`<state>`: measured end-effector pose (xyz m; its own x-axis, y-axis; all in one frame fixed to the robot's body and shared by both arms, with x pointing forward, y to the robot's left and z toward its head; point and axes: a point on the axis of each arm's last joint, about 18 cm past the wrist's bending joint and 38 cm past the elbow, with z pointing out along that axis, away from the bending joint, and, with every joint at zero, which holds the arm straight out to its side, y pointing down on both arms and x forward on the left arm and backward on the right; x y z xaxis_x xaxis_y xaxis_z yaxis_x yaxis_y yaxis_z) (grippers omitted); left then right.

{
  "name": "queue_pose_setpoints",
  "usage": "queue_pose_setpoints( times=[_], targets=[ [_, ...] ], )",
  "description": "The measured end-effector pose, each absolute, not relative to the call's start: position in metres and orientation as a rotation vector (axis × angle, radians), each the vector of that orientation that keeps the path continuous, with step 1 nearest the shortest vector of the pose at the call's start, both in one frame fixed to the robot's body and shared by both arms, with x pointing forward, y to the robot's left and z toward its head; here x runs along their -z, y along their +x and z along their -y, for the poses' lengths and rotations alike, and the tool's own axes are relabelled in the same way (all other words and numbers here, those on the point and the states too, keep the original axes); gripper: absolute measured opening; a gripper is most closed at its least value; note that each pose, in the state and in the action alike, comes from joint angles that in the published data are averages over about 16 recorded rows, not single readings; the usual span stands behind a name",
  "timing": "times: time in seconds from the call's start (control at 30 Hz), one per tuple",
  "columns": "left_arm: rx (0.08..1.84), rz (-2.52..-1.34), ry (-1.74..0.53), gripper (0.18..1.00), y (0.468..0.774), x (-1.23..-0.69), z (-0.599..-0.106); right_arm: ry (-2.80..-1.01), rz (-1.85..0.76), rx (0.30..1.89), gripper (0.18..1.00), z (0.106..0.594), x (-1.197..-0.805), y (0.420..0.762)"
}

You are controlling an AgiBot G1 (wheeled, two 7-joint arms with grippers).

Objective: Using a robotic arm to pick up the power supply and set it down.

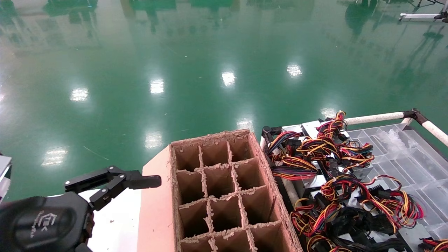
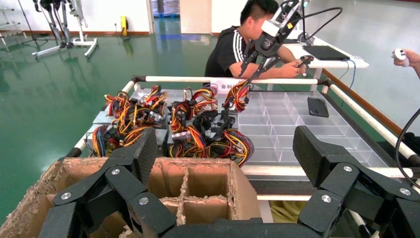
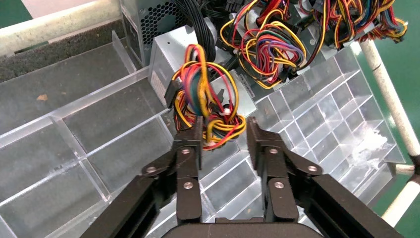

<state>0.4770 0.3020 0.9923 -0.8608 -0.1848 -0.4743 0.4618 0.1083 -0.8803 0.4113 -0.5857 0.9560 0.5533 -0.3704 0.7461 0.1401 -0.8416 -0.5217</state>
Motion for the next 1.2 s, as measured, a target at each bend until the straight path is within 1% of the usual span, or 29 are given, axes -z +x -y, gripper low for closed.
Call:
queue_pose_setpoints(
  times=[0.2,0.43,0.53,0.73,0.93,1.13,1.2],
  targets=[
    [1.803,-1.919,0.269,1.001,0.477,-0.992,-0.302,-2.125,-0.210,1.205,0.416,0.571,-0.964,0.413],
    [1.803,-1.919,0.269,1.001,0.477,-0.992,-0.302,-1.968,-0.244,1.132,0.574,0.554,-0.974,0.416],
    [1.803,-1.919,0.268,1.001,0.477,-0.992,-0.302,-1.926,-0.250,1.104,0.655,0.548,-0.976,0.419],
    [1.803,-1.919,0.268,1.001,0.477,-0.992,-0.302,-1.885,-0.226,1.059,0.789,0.532,-0.977,0.430],
    [1.803,-1.919,0.268,1.001,0.477,-0.992,-0.302,-1.855,-0.175,1.002,0.893,0.508,-0.977,0.444],
    [1.803,-1.919,0.268,1.001,0.477,-0.992,-0.302,-1.825,-0.120,0.943,0.958,0.481,-0.978,0.457],
    [1.803,-1.919,0.268,1.001,0.477,-0.992,-0.302,-1.820,-0.112,0.933,0.965,0.477,-0.978,0.458]
  ],
)
